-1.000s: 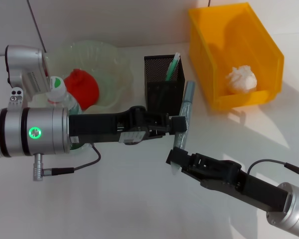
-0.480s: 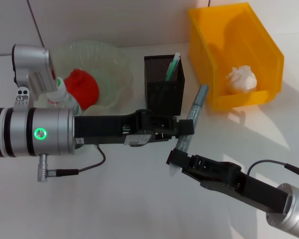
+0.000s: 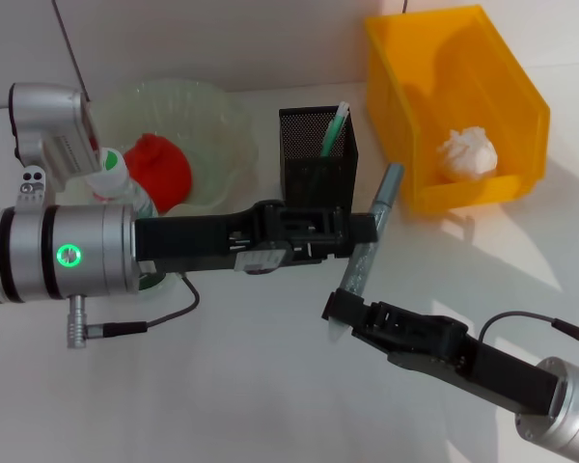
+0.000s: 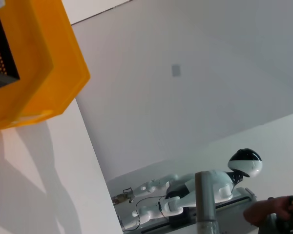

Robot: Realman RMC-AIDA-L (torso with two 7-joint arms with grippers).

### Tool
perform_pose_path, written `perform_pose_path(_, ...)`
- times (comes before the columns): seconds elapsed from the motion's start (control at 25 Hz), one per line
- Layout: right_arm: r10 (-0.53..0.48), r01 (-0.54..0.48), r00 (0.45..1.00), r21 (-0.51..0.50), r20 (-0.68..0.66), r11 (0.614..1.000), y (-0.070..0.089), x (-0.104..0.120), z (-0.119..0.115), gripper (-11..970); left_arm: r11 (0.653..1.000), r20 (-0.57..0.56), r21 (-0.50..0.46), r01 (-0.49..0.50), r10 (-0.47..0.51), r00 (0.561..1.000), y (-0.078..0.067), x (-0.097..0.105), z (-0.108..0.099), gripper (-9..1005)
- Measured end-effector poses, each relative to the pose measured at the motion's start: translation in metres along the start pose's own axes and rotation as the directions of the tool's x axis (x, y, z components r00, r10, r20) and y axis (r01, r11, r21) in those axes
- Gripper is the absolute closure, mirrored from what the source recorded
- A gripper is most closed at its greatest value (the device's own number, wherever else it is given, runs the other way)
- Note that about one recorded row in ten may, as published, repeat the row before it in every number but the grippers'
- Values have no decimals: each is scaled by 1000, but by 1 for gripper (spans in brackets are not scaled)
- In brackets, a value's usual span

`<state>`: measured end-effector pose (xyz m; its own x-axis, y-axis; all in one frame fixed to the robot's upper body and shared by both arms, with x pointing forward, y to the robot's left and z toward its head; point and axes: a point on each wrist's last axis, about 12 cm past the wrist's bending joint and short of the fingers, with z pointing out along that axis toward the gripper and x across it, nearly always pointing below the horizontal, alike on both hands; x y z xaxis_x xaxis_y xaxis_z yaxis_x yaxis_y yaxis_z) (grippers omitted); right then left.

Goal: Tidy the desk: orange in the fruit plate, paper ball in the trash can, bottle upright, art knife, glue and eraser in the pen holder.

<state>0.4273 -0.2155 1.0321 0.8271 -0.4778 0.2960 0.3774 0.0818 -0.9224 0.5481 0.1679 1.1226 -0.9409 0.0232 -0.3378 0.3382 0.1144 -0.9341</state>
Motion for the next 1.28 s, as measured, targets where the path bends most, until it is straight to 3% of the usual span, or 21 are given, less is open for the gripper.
perform_pose_path(0.2,22,-22,999,14,-39,1000,-2,0,-2,826,1000,24,8,-7,7,1000,0,-1,-5,616)
perform_pose_path(0.28,121,-113,986,74,-114,991,-8,4,-5,826,998,86,32,-58,55,995,-3,-2,-18,572)
perform_pose_path(0.32,121,-113,986,74,-114,991,-8,4,-5,826,998,86,32,-58,55,995,-3,-2,-18,550)
perform_pose_path(0.44,272,-232,940,202,-204,952,-18,16,-11,825,995,101,35,-89,85,991,-4,-1,-22,485)
perform_pose_path(0.48,382,-306,891,297,-244,904,-23,27,-13,825,995,101,35,-89,85,991,-4,-1,-22,463)
perform_pose_path(0.52,382,-306,891,297,-244,904,-23,27,-13,825,995,101,35,-89,85,991,-4,-1,-22,441)
perform_pose_path(0.56,458,-358,851,355,-256,864,-25,34,-15,825,961,126,69,-267,257,958,-13,4,-28,419)
perform_pose_path(0.6,534,-413,807,404,-252,816,-26,40,-15,825,902,142,93,-421,406,903,-22,10,-26,410)
perform_pose_path(0.64,604,-464,761,450,-239,763,-27,46,-16,825,902,142,93,-421,406,903,-22,10,-26,402)
perform_pose_path(0.68,715,-554,672,510,-192,658,-27,55,-15,825,902,142,93,-421,406,903,-22,10,-26,393)
perform_pose_path(0.72,715,-554,672,510,-192,658,-27,55,-15,824,902,142,93,-421,406,903,-22,10,-26,385)
perform_pose_path(0.76,774,-604,614,539,-155,587,-27,61,-14,824,839,174,91,-536,517,838,-26,14,-27,376)
perform_pose_path(0.8,810,-636,572,555,-128,537,-26,65,-14,824,839,174,91,-536,517,838,-26,14,-27,377)
perform_pose_path(0.84,835,-659,539,564,-106,497,-26,68,-12,824,727,249,-7,-687,667,703,-20,24,-39,377)
perform_pose_path(0.88,871,-695,485,574,-70,433,-24,71,-6,824,655,258,-72,-752,741,620,-11,30,-45,378)
perform_pose_path(0.92,871,-695,485,574,-70,433,-24,71,-6,824,655,258,-72,-752,741,620,-11,30,-45,378)
perform_pose_path(1.0,902,-729,430,573,-45,376,-21,71,5,824,655,258,-72,-752,741,620,-11,30,-45,380)
perform_pose_path(1.04,911,-740,411,570,-38,358,-19,72,10,824,548,249,-164,-820,828,503,8,46,-50,380)
perform_pose_path(1.08,921,-754,388,563,-32,338,-17,72,17,824,526,248,-192,-828,843,477,16,52,-51,381)
perform_pose_path(1.2,946,-794,325,537,-20,284,-12,77,37,824,520,249,-202,-830,847,470,20,54,-51,384)
perform_pose_path(1.28,968,-832,249,505,-27,228,-5,83,53,824,510,239,-218,-832,854,461,25,56,-51,388)
